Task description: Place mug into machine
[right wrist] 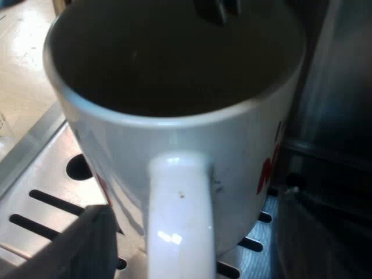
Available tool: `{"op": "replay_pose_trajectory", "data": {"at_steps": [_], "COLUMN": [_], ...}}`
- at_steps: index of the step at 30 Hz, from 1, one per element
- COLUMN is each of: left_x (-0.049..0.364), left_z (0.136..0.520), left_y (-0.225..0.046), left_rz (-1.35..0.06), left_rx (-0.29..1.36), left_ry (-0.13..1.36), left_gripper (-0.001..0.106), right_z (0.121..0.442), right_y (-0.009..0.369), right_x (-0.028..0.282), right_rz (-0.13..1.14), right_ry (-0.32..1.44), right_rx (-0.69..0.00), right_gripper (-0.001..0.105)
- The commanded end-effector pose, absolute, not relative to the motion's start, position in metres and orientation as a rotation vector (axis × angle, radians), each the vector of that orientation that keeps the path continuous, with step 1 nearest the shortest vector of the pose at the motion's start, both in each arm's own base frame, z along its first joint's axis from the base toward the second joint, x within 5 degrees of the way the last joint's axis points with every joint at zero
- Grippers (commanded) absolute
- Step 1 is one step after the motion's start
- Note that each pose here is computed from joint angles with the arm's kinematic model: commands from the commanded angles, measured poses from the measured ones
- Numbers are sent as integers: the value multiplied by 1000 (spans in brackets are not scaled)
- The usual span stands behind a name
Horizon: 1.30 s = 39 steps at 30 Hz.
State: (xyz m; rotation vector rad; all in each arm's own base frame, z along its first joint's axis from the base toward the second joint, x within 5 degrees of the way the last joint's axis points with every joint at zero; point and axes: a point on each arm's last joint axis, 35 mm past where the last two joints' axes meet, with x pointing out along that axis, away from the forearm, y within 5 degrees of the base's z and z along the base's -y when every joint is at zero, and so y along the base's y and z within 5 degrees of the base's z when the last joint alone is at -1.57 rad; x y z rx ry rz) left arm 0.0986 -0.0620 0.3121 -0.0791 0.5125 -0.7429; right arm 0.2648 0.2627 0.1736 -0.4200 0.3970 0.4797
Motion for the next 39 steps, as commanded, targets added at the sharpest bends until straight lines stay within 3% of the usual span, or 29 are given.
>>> {"op": "replay_pose_trajectory", "data": {"at_steps": [1,7,14,15,29,39], "left_x": [99,99,96,93,57,40], "left_z": [315,315,316,318,336,361], "left_y": [-63,-63,-62,-61,-42,-34], "left_rz": [-749,-749,-776,-777,-796,-800], "left_rx": [-80,-80,-86,-89,-137,-139], "left_ry": [490,490,480,468,281,249], "left_gripper": [75,75,75,75,75,75], "right_z": [189,201,213,228,287,322], "right_y": [265,258,249,240,208,196], "right_x": [263,247,237,229,196,147], "right_rz": [484,482,485,482,481,513], "right_ry": [371,450,488,502,462,387], "right_rx": [-420,-487,-517,-527,-512,-538], "right_gripper": [63,63,63,63,63,63]}}
